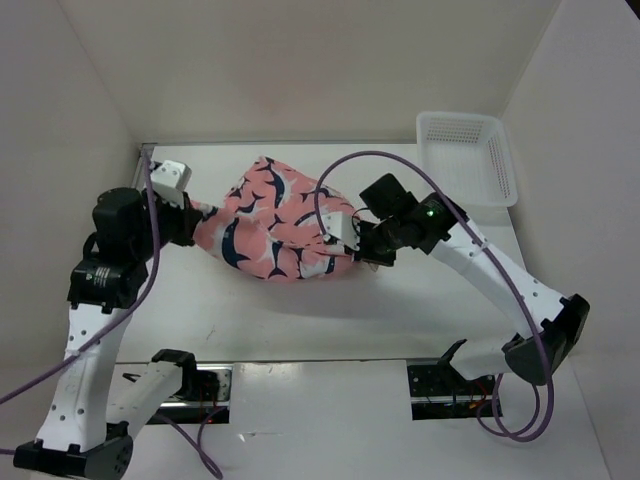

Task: Fold and stack the shorts
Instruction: Fold the shorts

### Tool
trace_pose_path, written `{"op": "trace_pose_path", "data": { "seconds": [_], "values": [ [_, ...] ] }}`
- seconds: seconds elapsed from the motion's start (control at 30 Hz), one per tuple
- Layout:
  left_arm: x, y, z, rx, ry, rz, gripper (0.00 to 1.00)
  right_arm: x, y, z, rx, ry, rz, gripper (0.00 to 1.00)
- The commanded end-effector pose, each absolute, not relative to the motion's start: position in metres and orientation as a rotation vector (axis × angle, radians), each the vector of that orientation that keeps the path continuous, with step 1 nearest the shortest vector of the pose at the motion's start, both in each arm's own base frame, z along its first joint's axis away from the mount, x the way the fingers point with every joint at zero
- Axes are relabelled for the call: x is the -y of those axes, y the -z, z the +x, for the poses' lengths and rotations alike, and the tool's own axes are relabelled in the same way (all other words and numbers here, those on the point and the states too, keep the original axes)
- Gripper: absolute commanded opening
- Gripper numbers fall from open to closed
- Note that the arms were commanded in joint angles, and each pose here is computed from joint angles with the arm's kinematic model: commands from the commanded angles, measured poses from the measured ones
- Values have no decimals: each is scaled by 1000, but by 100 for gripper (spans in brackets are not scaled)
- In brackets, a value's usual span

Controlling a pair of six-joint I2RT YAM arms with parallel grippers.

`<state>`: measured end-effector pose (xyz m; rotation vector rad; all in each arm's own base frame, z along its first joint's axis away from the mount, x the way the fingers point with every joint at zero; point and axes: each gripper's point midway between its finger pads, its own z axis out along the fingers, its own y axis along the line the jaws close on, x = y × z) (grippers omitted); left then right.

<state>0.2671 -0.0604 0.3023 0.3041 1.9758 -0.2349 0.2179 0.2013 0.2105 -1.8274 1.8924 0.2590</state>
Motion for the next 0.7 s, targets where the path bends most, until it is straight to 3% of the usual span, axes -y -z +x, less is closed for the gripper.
{"op": "trace_pose_path", "data": {
  "seconds": [0.0,0.23,0.33,0.67],
  "values": [
    [57,-347,304,-1814,191,285,0,-201,-225,190,-1986,-396,-1829,0],
    [65,-346,425,-1798,177,275,0,-168,-169,284,-2307,-536,-1560,0],
    [65,-312,476,-1863,162,261,0,-162,-159,314,-2359,-649,-1410,0],
    [82,-243,578,-1950,115,248,0,-148,-104,337,-2521,-771,-1271,0]
  ]
}}
